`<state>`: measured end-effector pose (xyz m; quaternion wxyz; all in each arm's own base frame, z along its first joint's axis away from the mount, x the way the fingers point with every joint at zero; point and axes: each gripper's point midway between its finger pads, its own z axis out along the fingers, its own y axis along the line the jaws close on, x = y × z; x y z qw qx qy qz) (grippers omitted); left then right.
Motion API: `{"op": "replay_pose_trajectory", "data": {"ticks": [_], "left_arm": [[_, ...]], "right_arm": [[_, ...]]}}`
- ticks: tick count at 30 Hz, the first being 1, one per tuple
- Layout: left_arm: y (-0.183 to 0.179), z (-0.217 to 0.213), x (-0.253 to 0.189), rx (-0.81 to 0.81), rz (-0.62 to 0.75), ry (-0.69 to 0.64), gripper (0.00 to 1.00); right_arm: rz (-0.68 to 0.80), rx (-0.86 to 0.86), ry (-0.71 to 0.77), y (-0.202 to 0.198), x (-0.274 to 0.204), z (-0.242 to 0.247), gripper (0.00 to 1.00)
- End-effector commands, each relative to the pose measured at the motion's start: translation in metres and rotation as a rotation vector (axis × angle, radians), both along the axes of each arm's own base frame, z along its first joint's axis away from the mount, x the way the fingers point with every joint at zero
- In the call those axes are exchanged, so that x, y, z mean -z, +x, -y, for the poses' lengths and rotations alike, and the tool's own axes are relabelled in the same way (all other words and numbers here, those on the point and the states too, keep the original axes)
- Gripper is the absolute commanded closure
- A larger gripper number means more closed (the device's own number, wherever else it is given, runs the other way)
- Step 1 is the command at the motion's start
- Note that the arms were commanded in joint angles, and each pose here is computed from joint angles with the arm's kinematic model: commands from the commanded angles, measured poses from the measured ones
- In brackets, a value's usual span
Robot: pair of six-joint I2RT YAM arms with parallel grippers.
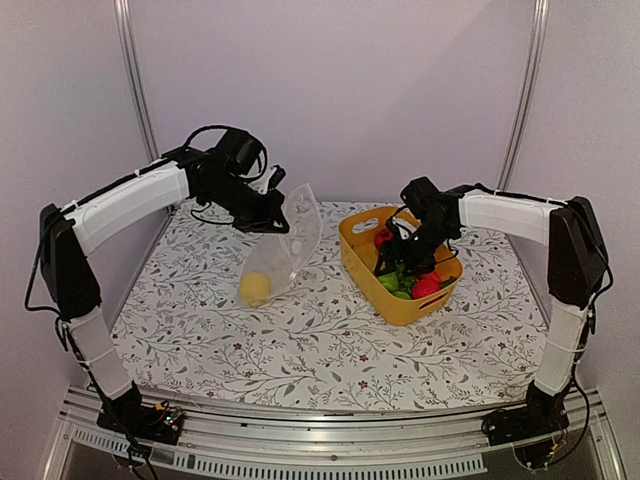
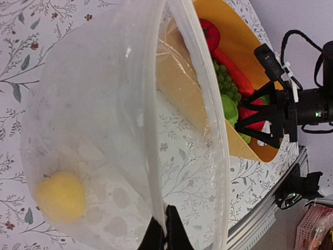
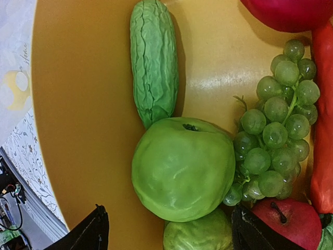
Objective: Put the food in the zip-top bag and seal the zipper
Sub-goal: Pick up the fake fruit from the bin.
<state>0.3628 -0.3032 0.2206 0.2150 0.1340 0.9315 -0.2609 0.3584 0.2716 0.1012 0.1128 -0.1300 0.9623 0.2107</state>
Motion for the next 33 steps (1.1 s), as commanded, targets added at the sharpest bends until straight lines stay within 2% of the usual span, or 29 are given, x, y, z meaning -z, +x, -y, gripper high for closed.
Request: {"op": "replay_pose_trajectory", "data": {"ticks": [1, 16, 25, 33], "left_arm": [[0.001, 0.003, -0.008, 0.001, 0.007, -0.026, 1.00], [0.003, 0.005, -0.004, 0.008, 0.000, -0.025, 1.00], [0.000, 0.005, -0.001, 0.014, -0.013, -0.022, 1.00], [-0.003, 0.002, 0.004, 0.016, -0.019, -0.011, 1.00]], "right_arm": [[-0.013, -0.002, -0.013, 0.004, 0.012, -0.002, 0.19], [-0.042, -0.014, -0.032, 0.012, 0.033, -0.008, 0.18], [-0.004, -0.001, -0.034, 0.019, 0.014, -0.005, 0.40], [0.116, 0.038, -0.040, 0.031, -0.043, 0.008, 0.44]]}}
